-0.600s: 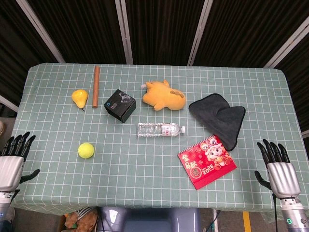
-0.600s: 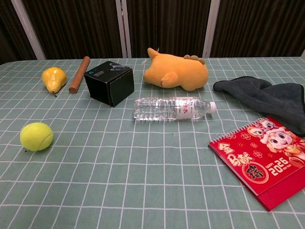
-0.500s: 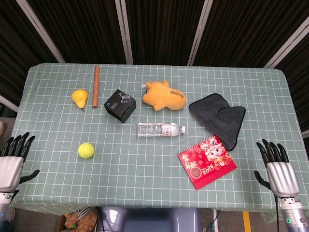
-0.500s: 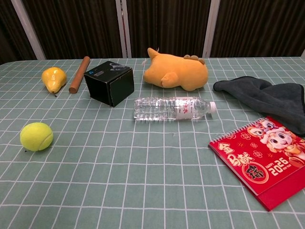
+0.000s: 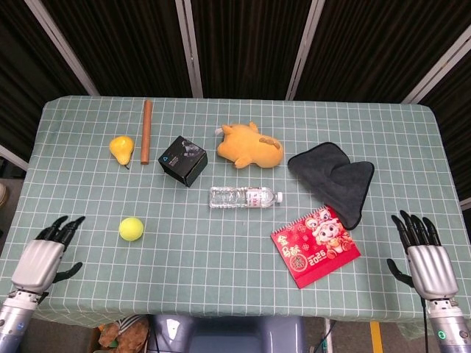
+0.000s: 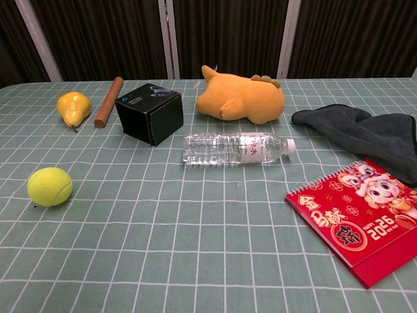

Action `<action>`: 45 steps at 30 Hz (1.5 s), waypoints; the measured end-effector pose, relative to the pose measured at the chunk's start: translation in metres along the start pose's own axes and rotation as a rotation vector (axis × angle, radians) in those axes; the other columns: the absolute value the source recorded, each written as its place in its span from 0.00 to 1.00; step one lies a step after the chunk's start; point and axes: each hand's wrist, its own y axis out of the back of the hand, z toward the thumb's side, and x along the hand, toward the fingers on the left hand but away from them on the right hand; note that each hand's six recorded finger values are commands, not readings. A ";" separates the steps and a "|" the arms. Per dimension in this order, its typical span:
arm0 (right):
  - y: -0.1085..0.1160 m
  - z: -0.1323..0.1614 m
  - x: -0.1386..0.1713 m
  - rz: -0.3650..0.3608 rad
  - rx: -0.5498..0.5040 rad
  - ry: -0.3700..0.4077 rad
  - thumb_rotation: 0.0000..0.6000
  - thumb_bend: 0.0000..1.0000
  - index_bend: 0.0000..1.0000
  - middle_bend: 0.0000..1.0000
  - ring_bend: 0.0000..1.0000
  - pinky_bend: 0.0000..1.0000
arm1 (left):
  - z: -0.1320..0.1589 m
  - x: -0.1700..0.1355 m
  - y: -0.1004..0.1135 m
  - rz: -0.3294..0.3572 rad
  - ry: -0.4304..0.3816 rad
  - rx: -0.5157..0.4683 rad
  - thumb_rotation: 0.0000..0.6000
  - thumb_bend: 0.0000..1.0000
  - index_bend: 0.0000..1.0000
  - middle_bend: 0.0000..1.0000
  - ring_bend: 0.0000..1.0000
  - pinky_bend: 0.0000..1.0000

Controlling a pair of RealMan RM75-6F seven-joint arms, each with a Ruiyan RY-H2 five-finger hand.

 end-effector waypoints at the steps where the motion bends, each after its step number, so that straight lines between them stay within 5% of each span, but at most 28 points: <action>1: 0.000 -0.001 0.000 0.003 0.002 0.000 1.00 0.37 0.00 0.00 0.00 0.00 | 0.004 0.002 -0.002 -0.011 -0.016 -0.002 1.00 0.36 0.38 0.54 0.28 0.57; 6: -0.001 -0.004 0.000 0.022 -0.010 -0.003 1.00 0.37 0.00 0.00 0.00 0.00 | 0.012 0.009 -0.014 -0.068 -0.053 0.050 1.00 0.37 0.48 0.65 0.36 0.62; 14: 0.005 -0.008 0.003 0.016 -0.033 -0.004 1.00 0.37 0.00 0.00 0.00 0.00 | 0.023 0.013 -0.042 -0.196 -0.082 0.128 1.00 0.37 0.48 0.68 0.40 0.65; 21: 0.006 -0.011 0.003 0.015 -0.039 -0.008 1.00 0.37 0.00 0.00 0.00 0.00 | 0.028 0.024 -0.060 -0.287 -0.089 0.096 1.00 0.38 0.52 0.71 0.42 0.65; 31: 0.008 -0.012 0.001 0.008 -0.045 -0.015 1.00 0.37 0.00 0.00 0.00 0.00 | 0.032 0.058 -0.067 -0.301 -0.109 0.104 1.00 0.38 0.50 0.69 0.42 0.62; 36: 0.007 -0.003 0.000 0.013 -0.156 -0.009 1.00 0.37 0.00 0.00 0.00 0.00 | 0.035 0.074 -0.072 -0.330 -0.134 0.090 1.00 0.38 0.49 0.68 0.42 0.61; 45: -0.002 -0.035 0.014 -0.018 -0.100 -0.045 1.00 0.37 0.00 0.00 0.00 0.00 | 0.045 0.098 -0.077 -0.358 -0.190 0.091 1.00 0.38 0.50 0.68 0.42 0.60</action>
